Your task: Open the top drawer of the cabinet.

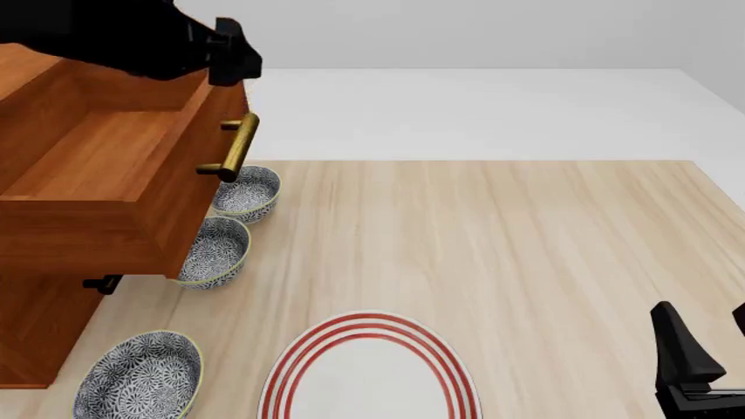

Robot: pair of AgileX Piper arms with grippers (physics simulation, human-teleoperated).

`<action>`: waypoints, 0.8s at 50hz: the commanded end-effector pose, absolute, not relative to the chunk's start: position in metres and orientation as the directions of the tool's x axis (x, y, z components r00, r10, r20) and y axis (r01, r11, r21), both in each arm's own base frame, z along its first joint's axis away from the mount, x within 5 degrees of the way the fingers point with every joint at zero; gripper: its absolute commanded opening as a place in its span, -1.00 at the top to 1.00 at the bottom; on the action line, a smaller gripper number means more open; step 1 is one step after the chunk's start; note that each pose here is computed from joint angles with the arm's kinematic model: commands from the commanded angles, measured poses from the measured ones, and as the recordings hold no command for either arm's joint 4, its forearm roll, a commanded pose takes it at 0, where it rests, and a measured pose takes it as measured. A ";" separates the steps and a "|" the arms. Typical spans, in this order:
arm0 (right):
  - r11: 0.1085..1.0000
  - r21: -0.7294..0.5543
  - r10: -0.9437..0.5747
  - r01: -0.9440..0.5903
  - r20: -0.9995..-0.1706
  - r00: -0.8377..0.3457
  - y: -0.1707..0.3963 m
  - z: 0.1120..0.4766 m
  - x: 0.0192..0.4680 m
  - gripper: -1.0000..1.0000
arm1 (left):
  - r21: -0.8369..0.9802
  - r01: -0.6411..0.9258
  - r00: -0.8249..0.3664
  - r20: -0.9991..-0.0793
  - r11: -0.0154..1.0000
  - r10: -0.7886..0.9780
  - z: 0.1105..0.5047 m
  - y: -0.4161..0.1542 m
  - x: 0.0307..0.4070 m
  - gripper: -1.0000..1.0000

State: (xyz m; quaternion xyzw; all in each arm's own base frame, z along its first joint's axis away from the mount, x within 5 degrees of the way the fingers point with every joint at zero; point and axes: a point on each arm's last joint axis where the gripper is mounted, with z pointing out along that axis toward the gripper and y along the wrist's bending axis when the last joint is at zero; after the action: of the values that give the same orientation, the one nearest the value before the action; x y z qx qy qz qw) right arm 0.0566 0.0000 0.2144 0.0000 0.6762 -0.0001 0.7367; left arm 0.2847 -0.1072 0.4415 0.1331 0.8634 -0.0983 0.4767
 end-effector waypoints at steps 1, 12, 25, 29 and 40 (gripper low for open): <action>1.000 0.000 0.000 0.000 -0.996 0.085 0.000 0.214 0.057 -1.00 | -0.045 0.354 -0.492 -0.859 0.934 0.145 0.445 -0.112 0.273 -1.00; 1.000 0.000 0.000 0.000 -0.996 0.085 0.000 0.214 0.057 -1.00 | -0.050 0.368 -0.473 -0.870 0.929 0.140 0.453 -0.111 0.259 -1.00; 1.000 0.000 0.000 0.000 -0.996 0.085 0.000 0.214 0.057 -1.00 | -0.060 0.396 -0.444 -0.886 0.916 0.134 0.458 -0.111 0.236 -1.00; 1.000 0.000 0.000 0.000 -0.996 0.085 0.000 0.214 0.057 -1.00 | -0.058 0.405 -0.434 -0.891 0.912 0.136 0.457 -0.111 0.231 -1.00; 1.000 0.000 0.000 0.000 -0.996 0.086 0.000 0.214 0.057 -1.00 | -0.062 0.427 -0.383 -0.916 0.902 0.118 0.464 -0.108 0.213 -1.00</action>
State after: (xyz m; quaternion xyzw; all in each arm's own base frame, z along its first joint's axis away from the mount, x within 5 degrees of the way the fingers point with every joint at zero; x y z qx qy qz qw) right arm 0.0566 0.0000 0.2144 0.0000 0.6762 -0.0001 0.7367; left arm 0.2287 -0.1101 0.4588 0.1621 0.8322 -0.1345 0.5129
